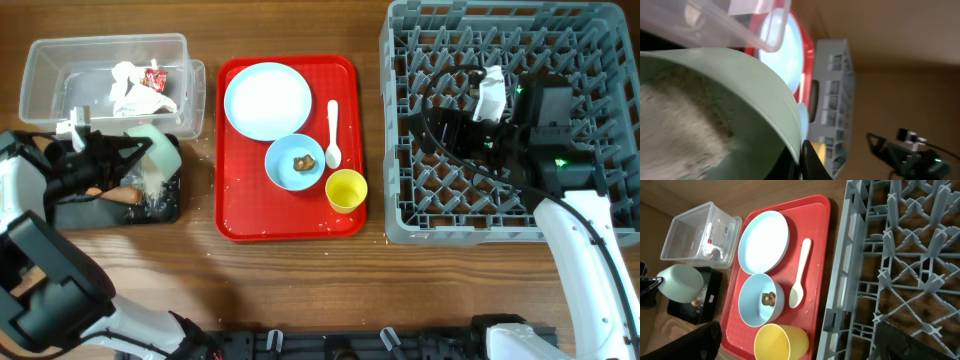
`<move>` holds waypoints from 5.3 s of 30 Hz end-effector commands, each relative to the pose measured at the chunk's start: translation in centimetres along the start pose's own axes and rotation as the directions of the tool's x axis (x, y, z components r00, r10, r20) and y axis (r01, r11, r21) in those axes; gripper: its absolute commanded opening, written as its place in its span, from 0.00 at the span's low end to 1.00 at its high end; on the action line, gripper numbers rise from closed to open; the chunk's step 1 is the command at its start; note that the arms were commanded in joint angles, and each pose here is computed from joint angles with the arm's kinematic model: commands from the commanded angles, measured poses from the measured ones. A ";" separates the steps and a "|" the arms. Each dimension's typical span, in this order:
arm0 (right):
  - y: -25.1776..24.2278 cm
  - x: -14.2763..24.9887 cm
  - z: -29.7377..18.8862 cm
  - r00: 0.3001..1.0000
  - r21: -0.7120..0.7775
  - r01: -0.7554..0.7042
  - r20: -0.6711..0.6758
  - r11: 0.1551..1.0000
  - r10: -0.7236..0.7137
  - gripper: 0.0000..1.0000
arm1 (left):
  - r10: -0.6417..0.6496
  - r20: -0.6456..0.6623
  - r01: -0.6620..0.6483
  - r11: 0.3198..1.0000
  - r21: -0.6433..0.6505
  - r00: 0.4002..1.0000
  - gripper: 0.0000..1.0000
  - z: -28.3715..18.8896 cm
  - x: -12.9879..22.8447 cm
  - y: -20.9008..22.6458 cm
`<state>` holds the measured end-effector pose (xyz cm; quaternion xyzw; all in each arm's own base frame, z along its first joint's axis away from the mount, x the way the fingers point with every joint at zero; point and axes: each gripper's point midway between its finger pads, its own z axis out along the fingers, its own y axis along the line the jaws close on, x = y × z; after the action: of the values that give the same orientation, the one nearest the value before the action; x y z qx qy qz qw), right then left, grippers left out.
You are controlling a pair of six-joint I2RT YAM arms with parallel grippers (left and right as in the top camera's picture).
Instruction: Sort waste into correct bins and load items into the dishwasher rack
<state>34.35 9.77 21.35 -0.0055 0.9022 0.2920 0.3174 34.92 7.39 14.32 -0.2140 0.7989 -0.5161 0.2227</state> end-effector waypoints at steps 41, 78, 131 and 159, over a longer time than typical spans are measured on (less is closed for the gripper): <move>-0.2 -0.9 -0.1 1.000 0.017 0.000 0.021 1.000 0.000 1.00 | -0.204 0.069 0.178 0.945 0.274 0.977 0.04 -3.2 -1.2 -3.4; -1.3 0.2 -0.1 0.999 0.078 -0.051 -0.012 0.996 0.052 1.00 | 0.700 -0.572 -0.885 0.195 -0.424 0.428 0.04 28.8 5.5 -6.1; -2.0 0.7 -0.2 0.998 0.116 -0.061 -0.027 0.991 0.065 1.00 | 0.317 -0.457 -0.539 0.664 -0.518 0.831 0.04 14.9 12.7 -9.2; -2.0 0.8 -0.2 0.997 0.116 -0.066 -0.029 0.991 0.070 1.00 | -0.094 0.202 0.018 0.936 0.352 0.975 0.04 -5.1 -0.3 -2.2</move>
<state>33.61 8.32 19.61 0.0355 0.9229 0.2533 0.2879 32.47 10.02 17.33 -0.2253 0.6953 -0.5954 0.3335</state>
